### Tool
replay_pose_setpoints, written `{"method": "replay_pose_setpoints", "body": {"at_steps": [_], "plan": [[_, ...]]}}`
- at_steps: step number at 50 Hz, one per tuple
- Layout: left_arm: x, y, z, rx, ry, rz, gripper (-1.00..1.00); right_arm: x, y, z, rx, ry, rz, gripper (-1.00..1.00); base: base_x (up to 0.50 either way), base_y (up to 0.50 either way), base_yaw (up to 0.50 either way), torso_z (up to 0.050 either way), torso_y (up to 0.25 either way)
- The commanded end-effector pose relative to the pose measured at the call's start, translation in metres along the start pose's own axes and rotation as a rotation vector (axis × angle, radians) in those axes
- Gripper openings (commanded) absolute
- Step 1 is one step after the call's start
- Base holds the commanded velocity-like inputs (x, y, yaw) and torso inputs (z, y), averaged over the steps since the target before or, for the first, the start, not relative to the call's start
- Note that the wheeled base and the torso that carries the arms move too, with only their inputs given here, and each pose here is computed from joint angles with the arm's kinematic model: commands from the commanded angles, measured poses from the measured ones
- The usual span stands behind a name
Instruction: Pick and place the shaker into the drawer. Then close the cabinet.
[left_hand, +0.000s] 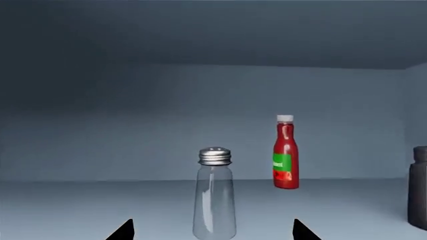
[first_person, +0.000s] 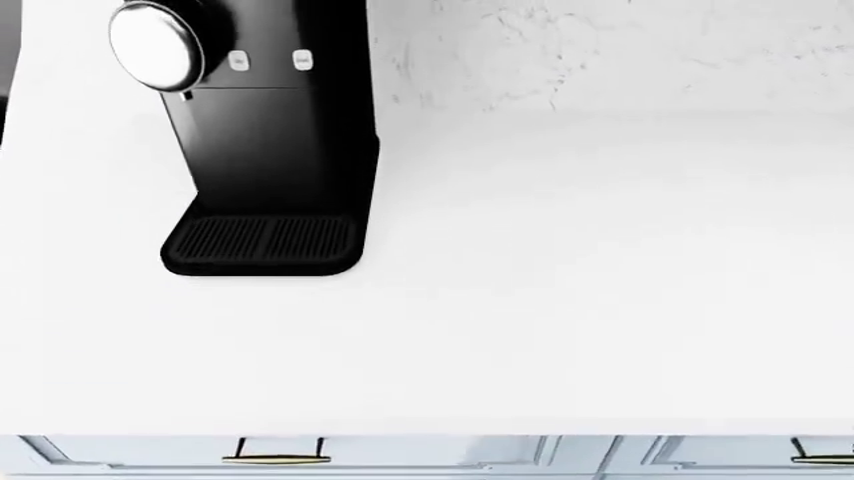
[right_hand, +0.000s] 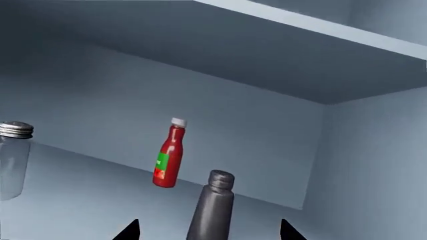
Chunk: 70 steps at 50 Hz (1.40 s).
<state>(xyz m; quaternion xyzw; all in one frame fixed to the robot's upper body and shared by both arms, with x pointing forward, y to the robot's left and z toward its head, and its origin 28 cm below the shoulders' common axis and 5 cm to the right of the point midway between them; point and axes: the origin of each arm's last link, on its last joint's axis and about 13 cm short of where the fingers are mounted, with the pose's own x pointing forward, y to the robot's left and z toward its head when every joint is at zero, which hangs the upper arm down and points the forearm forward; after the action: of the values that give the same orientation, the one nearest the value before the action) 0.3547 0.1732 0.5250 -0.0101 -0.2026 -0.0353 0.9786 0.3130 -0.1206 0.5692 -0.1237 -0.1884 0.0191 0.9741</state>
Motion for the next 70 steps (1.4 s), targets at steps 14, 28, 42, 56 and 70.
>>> {"method": "replay_pose_setpoints", "body": {"at_steps": [14, 28, 42, 56, 70], "plan": [[0.001, -0.002, -0.004, -0.005, 0.013, -0.019, 1.0, 0.001, 0.0, -0.004, 0.029, 0.007, 0.02, 1.0, 0.5, 0.0, 0.0, 0.0, 0.0], [-0.001, 0.0, 0.0, 0.0, 0.018, -0.029, 1.0, 0.001, -0.003, -0.005, 0.055, 0.012, 0.008, 1.0, 0.46, 0.0, 0.0, 0.0, 0.0], [-0.001, 0.002, 0.011, -0.027, -0.042, -0.028, -1.0, 0.002, -0.005, -0.002, 0.05, -0.05, 0.002, -1.0, 0.0, 0.0, 0.0, 0.0, 0.0], [-0.046, -0.009, 0.12, -0.265, -0.461, -0.21, -1.0, -0.043, 0.003, 0.087, -0.104, -0.605, 0.008, -1.0, 0.0, 0.0, 0.0, 0.0, 0.0], [-0.059, -0.016, 0.131, -0.275, -0.479, -0.273, -1.0, -0.049, 0.004, 0.093, -0.109, -0.637, 0.011, -1.0, -0.35, 0.0, 0.0, 0.0, 0.0]]}}
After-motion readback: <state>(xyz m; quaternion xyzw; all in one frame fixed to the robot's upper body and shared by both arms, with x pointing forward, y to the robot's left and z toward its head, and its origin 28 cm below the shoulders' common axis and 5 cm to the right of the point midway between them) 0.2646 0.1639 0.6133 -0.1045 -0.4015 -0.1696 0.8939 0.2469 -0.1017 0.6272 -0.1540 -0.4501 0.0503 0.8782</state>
